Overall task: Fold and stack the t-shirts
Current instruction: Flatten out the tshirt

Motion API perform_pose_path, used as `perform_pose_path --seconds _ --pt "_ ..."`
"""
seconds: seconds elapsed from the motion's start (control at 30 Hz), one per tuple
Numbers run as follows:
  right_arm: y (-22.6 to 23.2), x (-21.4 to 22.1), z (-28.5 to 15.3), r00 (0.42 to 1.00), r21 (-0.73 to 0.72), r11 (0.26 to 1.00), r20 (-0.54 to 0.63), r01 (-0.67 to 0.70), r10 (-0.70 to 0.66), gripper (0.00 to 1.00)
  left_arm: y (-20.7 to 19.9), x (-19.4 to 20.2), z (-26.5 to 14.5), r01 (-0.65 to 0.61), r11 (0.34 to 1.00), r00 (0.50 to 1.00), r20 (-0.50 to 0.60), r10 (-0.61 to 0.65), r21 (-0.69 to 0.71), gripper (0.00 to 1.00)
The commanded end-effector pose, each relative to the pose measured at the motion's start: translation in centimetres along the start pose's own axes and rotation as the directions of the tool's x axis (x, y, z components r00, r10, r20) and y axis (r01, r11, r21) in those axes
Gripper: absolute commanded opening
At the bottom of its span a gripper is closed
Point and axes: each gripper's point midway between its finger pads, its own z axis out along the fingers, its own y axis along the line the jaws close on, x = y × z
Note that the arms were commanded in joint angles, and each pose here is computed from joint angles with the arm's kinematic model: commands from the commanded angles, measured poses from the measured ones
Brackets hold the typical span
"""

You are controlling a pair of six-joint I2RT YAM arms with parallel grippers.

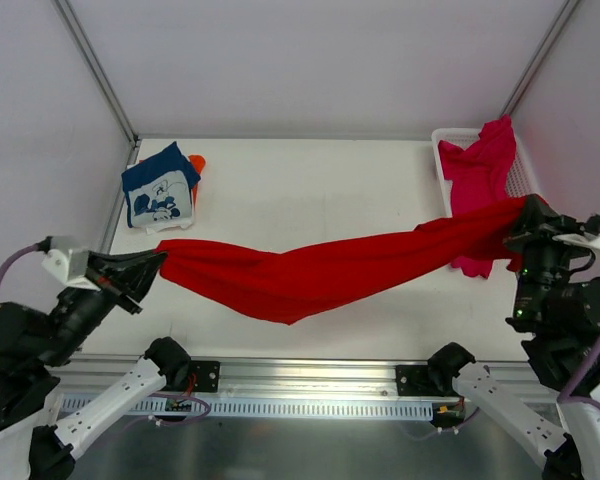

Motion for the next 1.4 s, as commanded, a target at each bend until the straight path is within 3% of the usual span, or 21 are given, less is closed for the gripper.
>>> perform_pose_path --seconds 0.0,0.23,0.33,0.37,0.43,0.5,0.57,0.6,0.73,0.8,0.93,1.07,1.13,1.27,1.37 --pt "-1.5 -2.7 -1.0 0.990 0.009 0.995 0.093 -0.102 0.101 0.01 1.5 -4.0 -2.8 -0.060 0.996 0.987 0.146 0.070 -0.070 0.00" --pt "-4.4 -5.1 -4.7 0.913 -0.093 0.957 0.289 -0.274 0.289 0.00 1.1 -9.6 -7.4 -0.099 0.993 0.944 0.311 0.113 -0.061 0.00" --pt "-6.8 -6.1 -6.4 0.862 -0.096 0.935 0.366 -0.341 0.351 0.00 -0.8 -11.5 -9.2 -0.166 0.986 0.917 0.373 0.143 0.030 0.00" --pt "-6.9 -6.8 -7.2 0.840 -0.144 0.923 0.383 -0.356 0.384 0.00 -2.5 -11.8 -9.9 -0.191 0.975 0.910 0.393 0.132 0.113 0.00" --pt "-3.7 -9.0 -9.2 0.833 -0.377 0.889 0.380 -0.258 0.403 0.01 -4.3 -12.9 -11.4 -0.207 0.958 0.895 0.434 0.103 0.198 0.00" --pt "0.2 -9.8 -11.0 0.850 -0.578 0.793 0.306 -0.192 0.429 0.01 -6.2 -13.3 -12.3 -0.237 0.928 0.887 0.454 0.086 0.287 0.00" --pt "1.3 -12.4 -12.8 0.840 -0.676 0.716 0.278 -0.174 0.466 0.01 -7.4 -14.1 -13.0 -0.229 0.910 0.887 0.459 0.048 0.346 0.00" --pt "3.8 -11.9 -13.3 0.875 -0.746 0.651 0.213 -0.142 0.435 0.01 -8.4 -14.5 -14.0 -0.254 0.886 0.878 0.477 0.043 0.387 0.00" --pt "6.0 -13.9 -16.6 0.889 -0.872 0.475 0.121 -0.116 0.441 0.01 -10.8 -15.6 -16.0 -0.294 0.833 0.863 0.504 0.022 0.469 0.00" --pt "6.3 -14.5 -18.1 0.883 -0.908 0.402 0.092 -0.115 0.461 0.00 -11.6 -16.2 -17.5 -0.322 0.816 0.844 0.536 0.018 0.480 0.00" --pt "3.8 -16.0 -21.6 0.806 -0.939 0.310 0.068 -0.147 0.589 0.00 -13.1 -16.7 -19.9 -0.351 0.775 0.827 0.563 -0.008 0.526 0.00" --pt "1.2 -16.4 -21.4 0.735 -0.907 0.374 0.117 -0.195 0.667 0.00 -12.0 -16.2 -18.0 -0.308 0.819 0.838 0.546 -0.008 0.484 0.00" --pt "0.8 -15.3 -19.5 0.735 -0.862 0.440 0.124 -0.254 0.667 0.01 -10.7 -14.3 -14.7 -0.247 0.858 0.875 0.483 -0.002 0.451 0.00" --pt "1.2 -11.0 -15.6 0.806 -0.744 0.579 0.095 -0.332 0.584 0.01 -7.5 -9.1 -7.6 -0.097 0.933 0.947 0.320 -0.020 0.346 0.00" --pt "2.6 -5.9 -11.8 0.869 -0.631 0.684 0.031 -0.366 0.494 0.00 -3.5 -2.3 -1.2 0.026 0.984 0.985 0.161 -0.055 0.178 0.00"
